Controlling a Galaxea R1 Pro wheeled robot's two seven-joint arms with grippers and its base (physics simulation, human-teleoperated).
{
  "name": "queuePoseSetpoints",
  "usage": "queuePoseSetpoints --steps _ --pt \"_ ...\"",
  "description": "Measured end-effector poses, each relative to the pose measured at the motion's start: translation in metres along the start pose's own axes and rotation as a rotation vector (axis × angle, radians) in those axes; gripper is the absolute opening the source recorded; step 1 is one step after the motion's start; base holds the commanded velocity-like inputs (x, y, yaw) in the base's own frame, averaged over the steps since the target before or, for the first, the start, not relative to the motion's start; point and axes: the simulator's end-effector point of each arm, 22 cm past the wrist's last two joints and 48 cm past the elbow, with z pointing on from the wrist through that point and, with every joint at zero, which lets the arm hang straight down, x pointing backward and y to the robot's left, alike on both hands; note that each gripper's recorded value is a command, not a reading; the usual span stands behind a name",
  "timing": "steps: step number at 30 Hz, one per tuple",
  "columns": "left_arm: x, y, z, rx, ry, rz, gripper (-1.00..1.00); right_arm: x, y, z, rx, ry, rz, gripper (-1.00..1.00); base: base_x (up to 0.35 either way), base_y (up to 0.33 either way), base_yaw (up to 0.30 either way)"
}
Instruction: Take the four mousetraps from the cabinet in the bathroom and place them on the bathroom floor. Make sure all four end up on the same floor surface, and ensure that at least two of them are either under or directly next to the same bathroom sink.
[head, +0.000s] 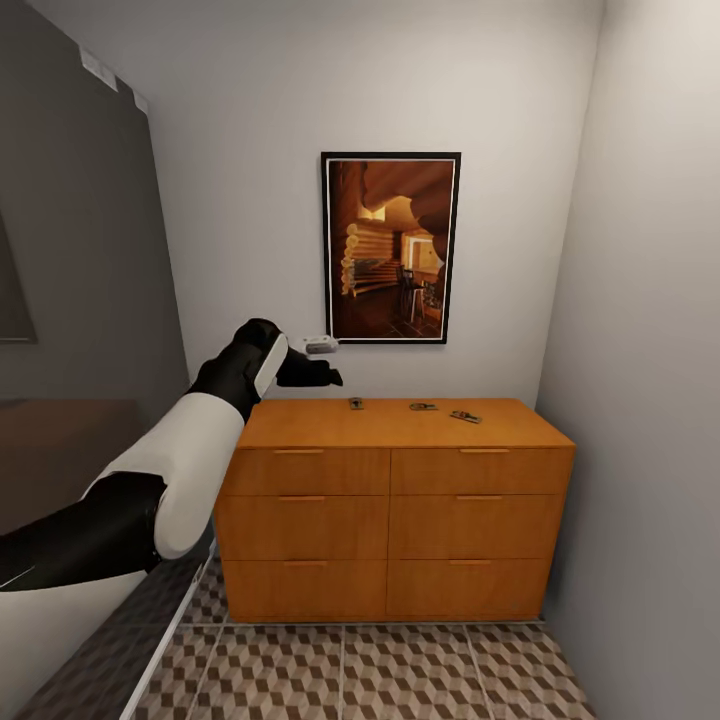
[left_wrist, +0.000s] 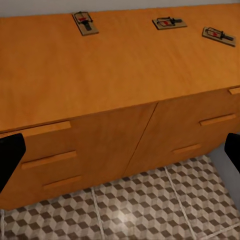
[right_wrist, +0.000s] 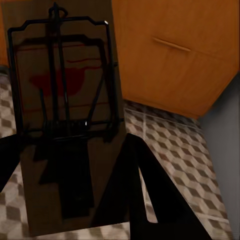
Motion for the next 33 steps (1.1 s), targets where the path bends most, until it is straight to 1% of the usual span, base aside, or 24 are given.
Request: queuePoseSetpoints --steps 3,4,5,6,7,10,12,14,16,17,19,21,22,23,26,27,28,31,33 --pt "0.002 0.001 0.001 -0.003 0.004 0.000 1.00 0.002 -0.006 -0.001 0.029 0.008 0.012 -1.00 0.000 0.000 0.000" --pt "0.005 0.006 0.003 -0.024 0.013 -0.001 1.00 0.004 -0.027 0.003 0.114 0.020 0.042 -1.00 0.000 0.000 0.000" --pt "0.006 0.011 0.003 -0.048 0.016 -0.001 1.00 0.003 -0.038 0.007 0.158 0.022 0.058 -1.00 0.000 0.000 0.000" --pt "0.007 0.014 0.004 -0.060 0.017 -0.002 1.00 0.002 -0.042 0.009 0.176 0.022 0.065 -1.00 0.000 0.000 0.000" --pt "0.007 0.019 0.003 -0.085 0.019 -0.002 1.00 0.001 -0.052 0.014 0.212 0.020 0.077 -1.00 0.000 0.000 0.000" --pt "0.008 0.027 0.003 -0.119 0.020 -0.003 1.00 -0.002 -0.064 0.021 0.246 0.016 0.087 -1.00 0.000 0.000 0.000" --pt "0.008 0.029 0.003 -0.130 0.021 -0.004 1.00 -0.002 -0.069 0.024 0.240 0.013 0.082 -1.00 0.000 0.000 0.000" --pt "0.008 0.031 0.003 -0.136 0.022 -0.004 1.00 -0.003 -0.069 0.029 0.219 0.010 0.081 -1.00 0.000 0.000 0.000" --pt "0.008 0.031 0.003 -0.139 0.021 -0.004 1.00 -0.006 -0.073 0.038 0.201 0.000 0.086 -1.00 0.000 0.000 0.000" --pt "0.009 0.032 0.003 -0.141 0.022 -0.004 1.00 -0.010 -0.075 0.046 0.191 -0.007 0.096 -1.00 0.000 0.000 0.000" --pt "0.009 0.032 0.003 -0.142 0.022 -0.005 1.00 -0.012 -0.075 0.054 0.166 -0.010 0.119 -1.00 0.000 0.000 0.000" --pt "0.010 0.032 0.004 -0.142 0.024 -0.005 1.00 -0.013 -0.068 0.060 0.119 -0.006 0.159 -1.00 0.000 0.000 0.000" --pt "0.010 0.032 0.004 -0.142 0.024 -0.005 1.00 -0.013 -0.066 0.061 0.109 -0.005 0.171 -1.00 0.000 0.000 0.000" --pt "0.011 0.032 0.004 -0.142 0.025 -0.005 1.00 -0.012 -0.065 0.062 0.094 -0.002 0.193 -1.00 0.000 0.000 0.000" --pt "0.011 0.033 0.004 -0.143 0.024 -0.005 1.00 -0.005 -0.071 0.059 0.078 0.009 0.228 -1.00 0.000 0.000 0.000" --pt "0.011 0.033 0.004 -0.143 0.025 -0.005 1.00 -0.001 -0.075 0.056 0.076 0.015 0.244 -1.00 0.000 0.000 0.000" --pt "0.011 0.033 0.004 -0.143 0.025 -0.006 1.00 0.001 -0.075 0.053 0.070 0.020 0.250 -1.00 0.000 0.000 0.000" --pt "0.011 0.032 0.004 -0.142 0.024 -0.006 1.00 0.019 -0.075 0.032 0.065 0.058 0.283 -1.00 0.000 0.000 0.000" --pt "0.011 0.032 0.004 -0.142 0.024 -0.006 1.00 0.027 -0.074 0.021 0.066 0.075 0.295 -1.00 0.000 0.000 0.000"
